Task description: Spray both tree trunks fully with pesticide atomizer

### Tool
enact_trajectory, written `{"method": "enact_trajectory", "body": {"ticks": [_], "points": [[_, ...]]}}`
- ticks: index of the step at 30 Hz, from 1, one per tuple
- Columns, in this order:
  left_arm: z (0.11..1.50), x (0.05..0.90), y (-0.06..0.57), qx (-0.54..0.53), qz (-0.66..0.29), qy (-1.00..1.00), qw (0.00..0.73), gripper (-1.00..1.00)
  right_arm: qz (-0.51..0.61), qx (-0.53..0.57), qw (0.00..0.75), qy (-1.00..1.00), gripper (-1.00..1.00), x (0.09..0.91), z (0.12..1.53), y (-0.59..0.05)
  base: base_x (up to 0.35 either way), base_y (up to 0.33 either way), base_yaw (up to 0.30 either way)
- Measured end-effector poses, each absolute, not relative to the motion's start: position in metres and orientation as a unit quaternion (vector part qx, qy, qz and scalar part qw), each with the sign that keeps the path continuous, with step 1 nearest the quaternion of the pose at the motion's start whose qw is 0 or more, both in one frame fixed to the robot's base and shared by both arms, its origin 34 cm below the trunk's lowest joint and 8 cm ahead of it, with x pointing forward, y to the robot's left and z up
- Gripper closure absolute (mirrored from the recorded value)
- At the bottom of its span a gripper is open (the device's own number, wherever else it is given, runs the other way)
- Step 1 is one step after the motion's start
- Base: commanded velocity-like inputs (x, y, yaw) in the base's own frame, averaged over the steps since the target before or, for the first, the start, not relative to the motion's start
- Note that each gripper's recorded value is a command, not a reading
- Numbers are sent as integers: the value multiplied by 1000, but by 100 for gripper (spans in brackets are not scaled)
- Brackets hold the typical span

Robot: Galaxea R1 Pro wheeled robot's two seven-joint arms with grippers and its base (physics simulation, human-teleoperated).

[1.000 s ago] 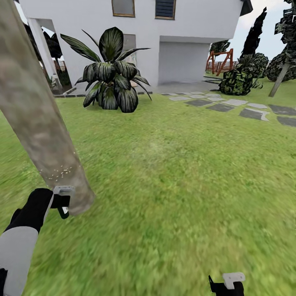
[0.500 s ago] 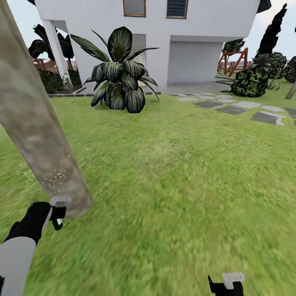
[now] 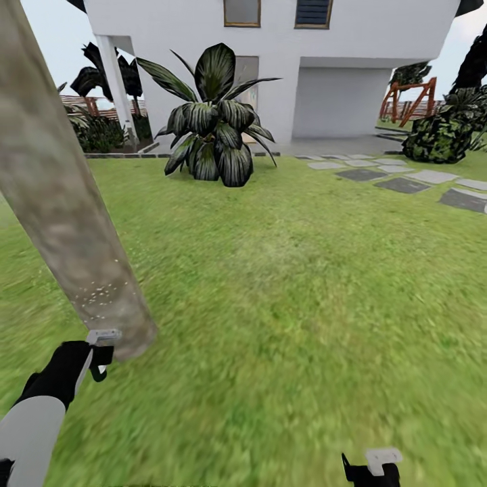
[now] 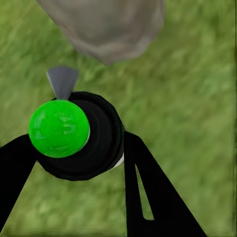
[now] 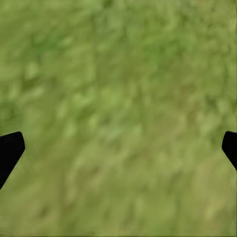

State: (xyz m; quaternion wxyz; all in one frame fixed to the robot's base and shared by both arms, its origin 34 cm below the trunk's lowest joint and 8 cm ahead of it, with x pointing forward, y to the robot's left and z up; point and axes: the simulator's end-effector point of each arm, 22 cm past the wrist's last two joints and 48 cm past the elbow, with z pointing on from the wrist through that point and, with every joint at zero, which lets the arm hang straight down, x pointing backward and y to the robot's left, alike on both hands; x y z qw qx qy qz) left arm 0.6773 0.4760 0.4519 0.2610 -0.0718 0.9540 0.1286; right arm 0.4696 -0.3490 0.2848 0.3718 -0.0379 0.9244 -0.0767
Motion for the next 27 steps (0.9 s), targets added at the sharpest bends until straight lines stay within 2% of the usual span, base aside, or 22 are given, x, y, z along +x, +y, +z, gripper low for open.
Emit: {"method": "enact_trajectory", "body": {"ticks": [4,27], "points": [[450,678,470,-70,127,954,261,100,-77,-38,372,924,-100,469,285,-349,146,-206,102],[450,678,469,-70,129,954,260,100,-76,-38,371,925,-100,469,284,-348,173,-229,3]]}}
